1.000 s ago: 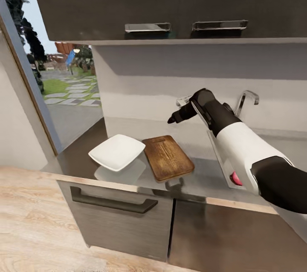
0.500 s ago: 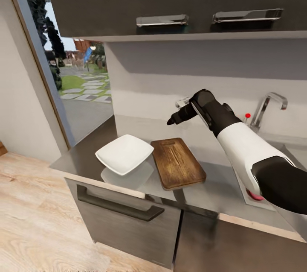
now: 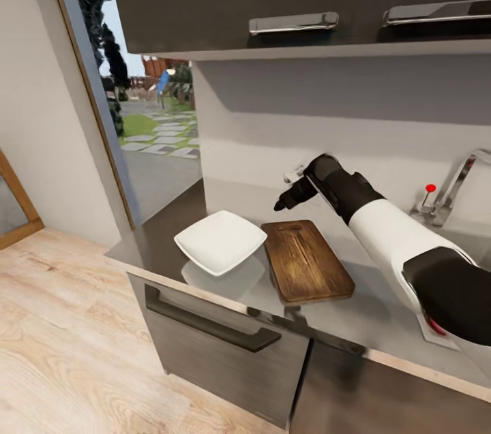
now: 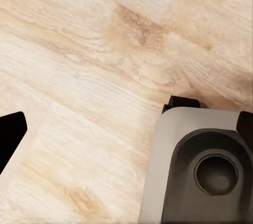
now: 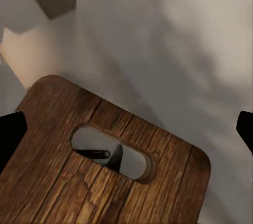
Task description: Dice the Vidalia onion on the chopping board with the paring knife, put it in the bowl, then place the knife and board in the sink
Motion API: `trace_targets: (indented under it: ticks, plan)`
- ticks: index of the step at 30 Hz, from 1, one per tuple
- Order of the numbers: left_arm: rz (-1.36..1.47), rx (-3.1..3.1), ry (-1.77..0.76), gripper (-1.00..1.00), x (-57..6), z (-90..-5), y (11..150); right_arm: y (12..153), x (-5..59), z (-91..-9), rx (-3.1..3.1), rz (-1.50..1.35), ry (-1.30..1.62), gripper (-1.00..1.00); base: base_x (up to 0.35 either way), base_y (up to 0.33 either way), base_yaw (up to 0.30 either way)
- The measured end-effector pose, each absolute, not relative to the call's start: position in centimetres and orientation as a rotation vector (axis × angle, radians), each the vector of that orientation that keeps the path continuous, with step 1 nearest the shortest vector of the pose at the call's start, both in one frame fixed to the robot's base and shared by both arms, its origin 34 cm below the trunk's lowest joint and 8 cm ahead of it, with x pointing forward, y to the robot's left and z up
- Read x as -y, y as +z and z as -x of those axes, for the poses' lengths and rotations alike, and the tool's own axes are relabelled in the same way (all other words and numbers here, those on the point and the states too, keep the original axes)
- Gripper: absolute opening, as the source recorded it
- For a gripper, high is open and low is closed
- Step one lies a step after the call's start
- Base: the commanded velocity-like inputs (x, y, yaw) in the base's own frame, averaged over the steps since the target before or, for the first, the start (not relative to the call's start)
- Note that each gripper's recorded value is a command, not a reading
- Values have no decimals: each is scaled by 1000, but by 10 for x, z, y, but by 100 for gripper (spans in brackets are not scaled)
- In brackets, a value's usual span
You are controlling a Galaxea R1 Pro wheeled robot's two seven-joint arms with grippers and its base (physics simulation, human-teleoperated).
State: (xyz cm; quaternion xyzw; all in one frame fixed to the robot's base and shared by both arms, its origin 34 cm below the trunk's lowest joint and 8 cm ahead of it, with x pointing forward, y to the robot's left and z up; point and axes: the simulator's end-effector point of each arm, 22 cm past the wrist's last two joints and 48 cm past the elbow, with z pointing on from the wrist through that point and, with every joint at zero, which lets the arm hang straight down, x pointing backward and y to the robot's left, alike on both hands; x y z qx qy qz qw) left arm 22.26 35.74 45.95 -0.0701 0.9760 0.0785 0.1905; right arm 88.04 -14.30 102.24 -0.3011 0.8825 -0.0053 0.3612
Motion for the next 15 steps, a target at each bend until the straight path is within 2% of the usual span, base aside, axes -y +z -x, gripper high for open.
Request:
trace_targets:
  ticks: [5,15]
  plan:
    - [198,-2753,223,100,-357,-218,459,1014,180,-886,-2300,738,-45,100,0,0,172]
    - [198,-2766,226,100,-358,-213,458,1000,212,-884,-2341,726,8,100,0,0,160]
